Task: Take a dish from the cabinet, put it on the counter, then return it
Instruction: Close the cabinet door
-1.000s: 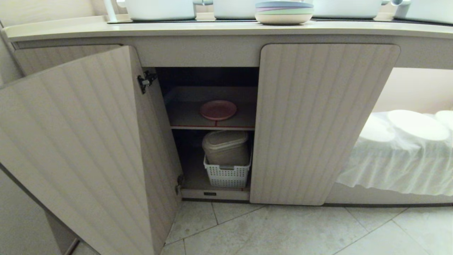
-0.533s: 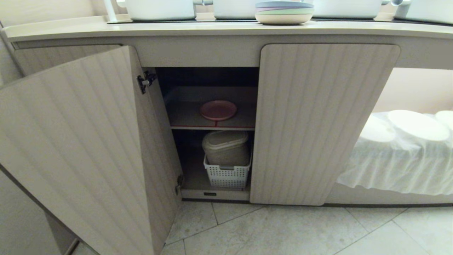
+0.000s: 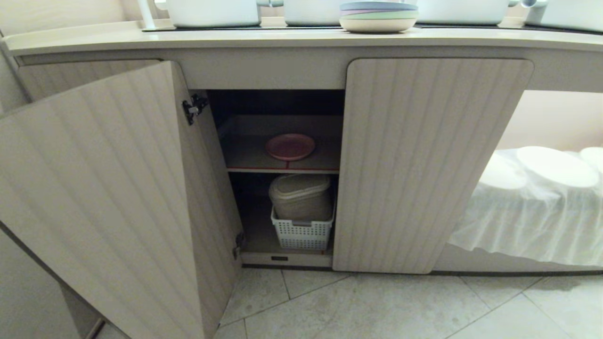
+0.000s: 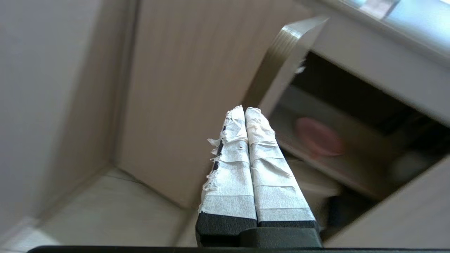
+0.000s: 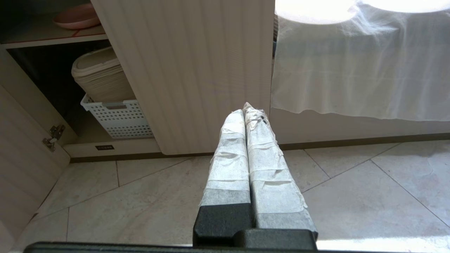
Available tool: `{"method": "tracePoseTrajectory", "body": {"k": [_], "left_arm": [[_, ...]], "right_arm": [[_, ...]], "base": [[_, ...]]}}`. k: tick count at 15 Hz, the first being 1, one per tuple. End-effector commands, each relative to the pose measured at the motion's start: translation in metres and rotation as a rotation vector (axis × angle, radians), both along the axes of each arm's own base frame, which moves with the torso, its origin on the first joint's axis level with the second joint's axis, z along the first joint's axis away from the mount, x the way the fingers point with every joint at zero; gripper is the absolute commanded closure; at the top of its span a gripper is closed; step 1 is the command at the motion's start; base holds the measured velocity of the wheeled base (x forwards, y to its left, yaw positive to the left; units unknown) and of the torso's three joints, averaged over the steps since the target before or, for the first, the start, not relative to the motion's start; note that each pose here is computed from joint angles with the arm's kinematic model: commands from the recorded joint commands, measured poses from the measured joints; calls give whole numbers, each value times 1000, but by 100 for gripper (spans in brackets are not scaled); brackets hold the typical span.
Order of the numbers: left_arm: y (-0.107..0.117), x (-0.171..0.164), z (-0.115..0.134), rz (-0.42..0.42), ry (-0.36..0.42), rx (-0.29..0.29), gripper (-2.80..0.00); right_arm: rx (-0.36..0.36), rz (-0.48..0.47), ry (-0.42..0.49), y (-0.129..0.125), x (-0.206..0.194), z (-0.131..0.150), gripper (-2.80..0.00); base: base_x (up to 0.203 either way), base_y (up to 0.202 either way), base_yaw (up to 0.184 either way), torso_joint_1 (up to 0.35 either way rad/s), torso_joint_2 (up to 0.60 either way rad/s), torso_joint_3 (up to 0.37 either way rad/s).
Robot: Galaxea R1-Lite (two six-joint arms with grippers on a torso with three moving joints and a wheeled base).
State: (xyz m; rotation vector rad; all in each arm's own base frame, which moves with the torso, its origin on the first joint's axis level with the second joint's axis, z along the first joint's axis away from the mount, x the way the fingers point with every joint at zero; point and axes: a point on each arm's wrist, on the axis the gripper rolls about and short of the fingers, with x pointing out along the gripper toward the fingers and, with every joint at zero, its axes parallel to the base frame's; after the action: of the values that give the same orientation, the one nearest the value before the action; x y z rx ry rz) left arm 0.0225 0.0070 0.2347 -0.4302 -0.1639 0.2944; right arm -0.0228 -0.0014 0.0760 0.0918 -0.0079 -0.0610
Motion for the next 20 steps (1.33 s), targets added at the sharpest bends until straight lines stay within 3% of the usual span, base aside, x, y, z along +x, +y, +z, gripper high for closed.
{"method": "tracePoseTrajectory", "body": {"k": [1,11,17,18,20], "left_arm": [[-1,1,0,-48,19,-76,0],[-3,10,-14,-99,132,-90,0],[-4,13,-16,-126,149,-88,0],[-4,14,-18,-122,155,-95,0],[-3,12,-23,-120,144,-161,0]], "right_arm": [[0,0,0,0,0,0,0],[0,0,0,0,0,0,0],[0,0,-1,0,0,0,0],[0,0,0,0,0,0,0],[0,0,-1,0,0,0,0]], "base": [[0,0,0,0,0,0],[0,0,0,0,0,0],[0,0,0,0,0,0],[0,0,0,0,0,0],[0,0,0,0,0,0]]}}
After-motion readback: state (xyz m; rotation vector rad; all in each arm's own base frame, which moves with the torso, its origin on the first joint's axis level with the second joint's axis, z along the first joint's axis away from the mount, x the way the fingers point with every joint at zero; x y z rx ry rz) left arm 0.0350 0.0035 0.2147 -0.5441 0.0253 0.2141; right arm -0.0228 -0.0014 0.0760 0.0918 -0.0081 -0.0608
